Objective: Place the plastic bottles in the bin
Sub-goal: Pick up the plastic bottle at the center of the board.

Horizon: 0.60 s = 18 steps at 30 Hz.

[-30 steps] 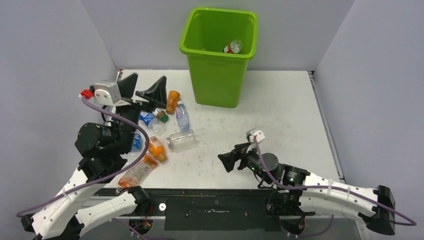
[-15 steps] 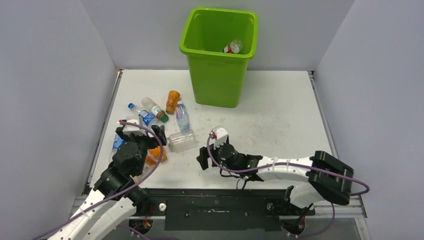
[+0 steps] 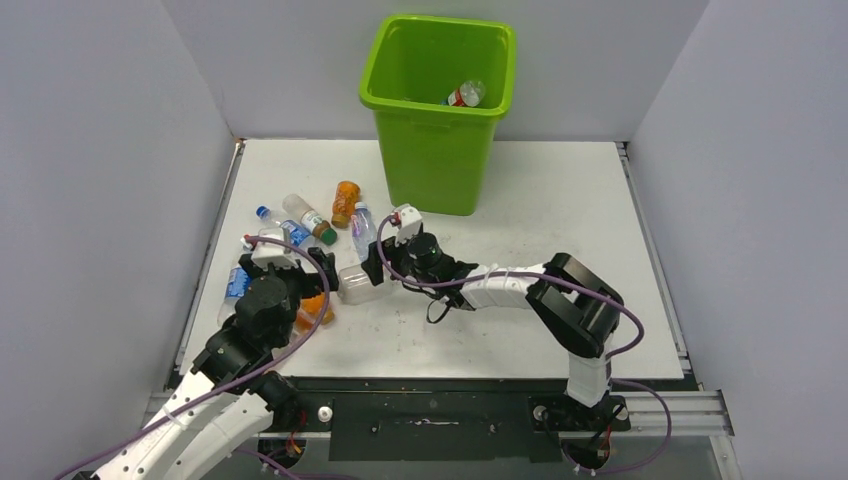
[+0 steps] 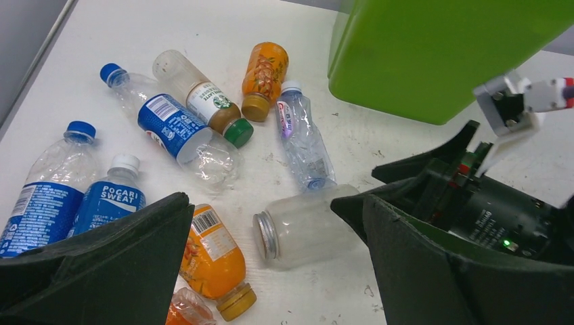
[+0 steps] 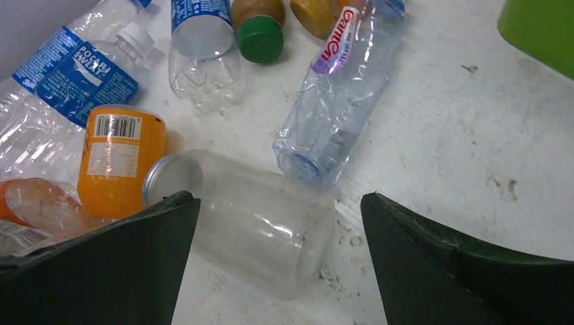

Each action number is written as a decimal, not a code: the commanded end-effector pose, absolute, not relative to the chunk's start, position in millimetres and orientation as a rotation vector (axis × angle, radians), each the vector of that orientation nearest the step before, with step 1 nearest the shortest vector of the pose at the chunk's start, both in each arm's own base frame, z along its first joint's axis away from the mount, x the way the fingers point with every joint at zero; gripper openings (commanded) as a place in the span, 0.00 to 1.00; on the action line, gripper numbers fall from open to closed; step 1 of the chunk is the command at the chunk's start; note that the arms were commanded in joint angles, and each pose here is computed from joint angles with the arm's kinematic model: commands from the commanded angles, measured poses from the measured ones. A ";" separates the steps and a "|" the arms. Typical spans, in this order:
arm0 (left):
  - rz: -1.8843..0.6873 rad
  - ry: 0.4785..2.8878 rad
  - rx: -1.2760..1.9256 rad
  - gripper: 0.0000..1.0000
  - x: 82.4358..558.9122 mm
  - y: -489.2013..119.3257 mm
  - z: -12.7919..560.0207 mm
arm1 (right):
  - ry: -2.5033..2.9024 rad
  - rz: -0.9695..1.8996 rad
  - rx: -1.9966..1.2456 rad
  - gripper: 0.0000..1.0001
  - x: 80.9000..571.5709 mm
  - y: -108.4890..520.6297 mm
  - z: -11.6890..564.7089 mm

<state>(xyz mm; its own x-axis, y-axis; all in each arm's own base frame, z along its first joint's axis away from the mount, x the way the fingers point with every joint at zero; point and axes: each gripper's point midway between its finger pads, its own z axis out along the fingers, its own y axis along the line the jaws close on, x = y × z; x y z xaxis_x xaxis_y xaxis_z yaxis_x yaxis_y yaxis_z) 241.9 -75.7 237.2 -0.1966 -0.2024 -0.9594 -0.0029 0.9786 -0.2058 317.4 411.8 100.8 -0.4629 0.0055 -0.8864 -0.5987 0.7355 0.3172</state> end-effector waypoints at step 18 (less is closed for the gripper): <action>-0.287 1.736 -0.101 0.96 241.2 -94.4 257.9 | 1.856 1.069 -0.675 0.98 281.9 433.7 109.2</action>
